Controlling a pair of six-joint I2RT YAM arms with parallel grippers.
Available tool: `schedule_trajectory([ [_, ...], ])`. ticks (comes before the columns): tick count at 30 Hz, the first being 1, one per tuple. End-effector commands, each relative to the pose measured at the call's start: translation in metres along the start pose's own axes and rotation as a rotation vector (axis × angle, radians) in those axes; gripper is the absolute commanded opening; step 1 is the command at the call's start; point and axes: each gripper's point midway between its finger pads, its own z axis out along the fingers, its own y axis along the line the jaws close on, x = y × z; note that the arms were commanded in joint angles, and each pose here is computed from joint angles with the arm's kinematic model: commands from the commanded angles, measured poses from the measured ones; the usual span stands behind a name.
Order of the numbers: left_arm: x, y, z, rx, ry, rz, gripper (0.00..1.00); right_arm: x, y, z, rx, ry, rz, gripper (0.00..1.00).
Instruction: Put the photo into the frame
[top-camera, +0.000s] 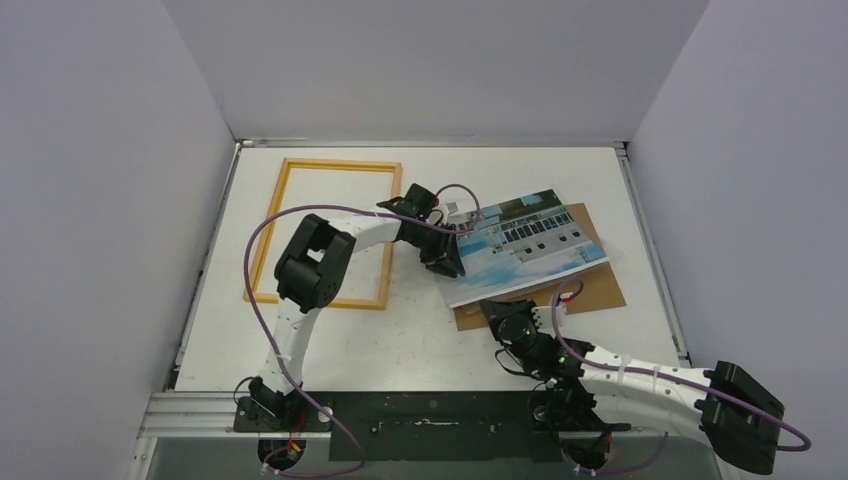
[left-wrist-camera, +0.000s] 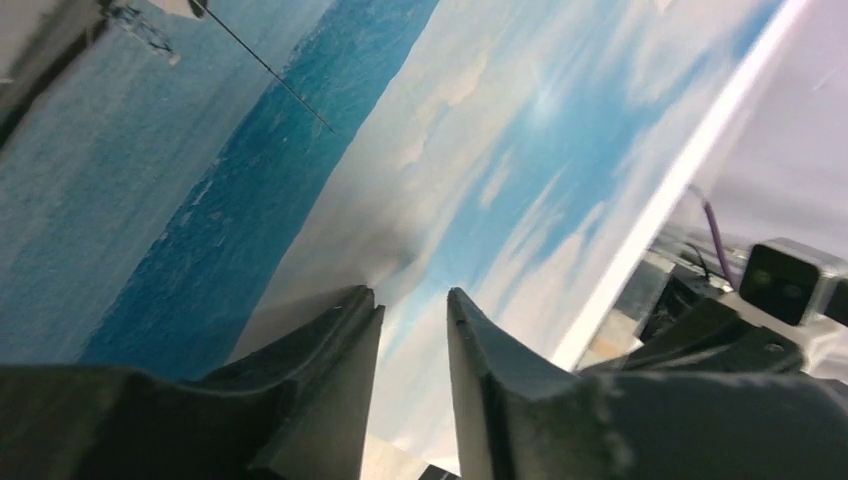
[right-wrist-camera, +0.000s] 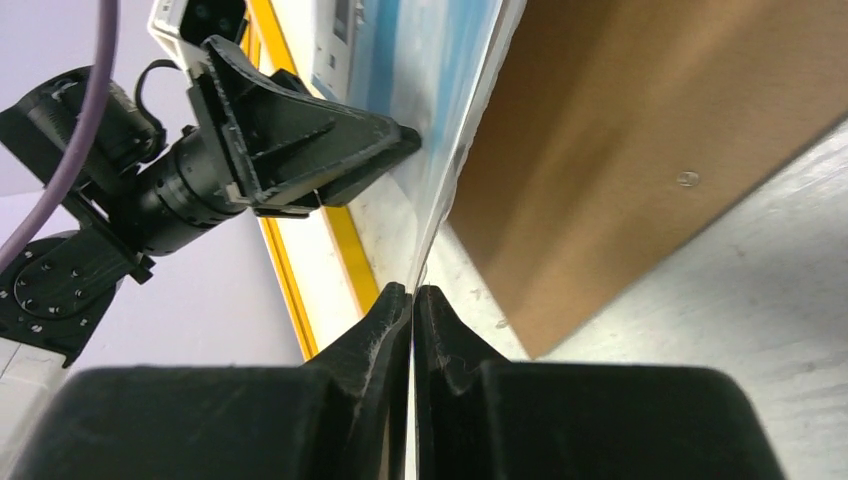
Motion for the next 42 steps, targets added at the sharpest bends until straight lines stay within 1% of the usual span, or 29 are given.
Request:
schedule_trajectory([
  [1,0.011,0.044,-0.021,-0.265,0.033,-0.02,0.35,-0.011,0.037,-0.02,0.017,-0.007,0.017,0.0],
  [2,-0.001,0.029,-0.031,-0.247,0.007,0.007,0.37,-0.015,0.037,-0.025,0.042,-0.006,0.009,0.0],
  [6,-0.028,-0.001,-0.053,-0.222,-0.047,0.065,0.47,-0.027,0.031,-0.05,0.172,0.013,-0.026,0.0],
  [10,-0.045,-0.01,-0.062,-0.225,-0.081,0.088,0.51,-0.04,0.031,-0.074,0.267,0.017,-0.064,0.0],
  [13,-0.052,-0.016,-0.066,-0.219,-0.101,0.094,0.53,-0.051,0.038,-0.088,0.29,0.01,-0.097,0.0],
  [16,-0.057,-0.015,-0.063,-0.215,-0.112,0.095,0.54,-0.062,0.047,-0.103,0.293,0.008,-0.112,0.0],
  [19,-0.054,0.006,-0.049,-0.254,-0.081,0.079,0.54,-0.074,0.054,-0.118,0.284,0.005,-0.125,0.0],
  [22,-0.047,0.025,-0.033,-0.271,-0.05,0.053,0.52,-0.083,0.064,-0.132,0.264,0.01,-0.137,0.0],
  [27,-0.047,0.032,-0.024,-0.267,-0.068,0.034,0.5,-0.096,0.084,-0.151,0.243,0.018,-0.181,0.0],
  [31,-0.049,0.028,-0.028,-0.265,-0.081,0.04,0.5,-0.101,0.108,-0.164,0.196,0.03,-0.188,0.0],
  [39,-0.061,-0.004,-0.047,-0.215,-0.141,0.05,0.51,-0.108,0.162,-0.188,0.118,0.058,-0.189,0.0],
  [42,-0.06,0.001,-0.043,-0.229,-0.13,0.028,0.53,-0.11,0.178,-0.195,0.098,0.066,-0.189,0.0],
])
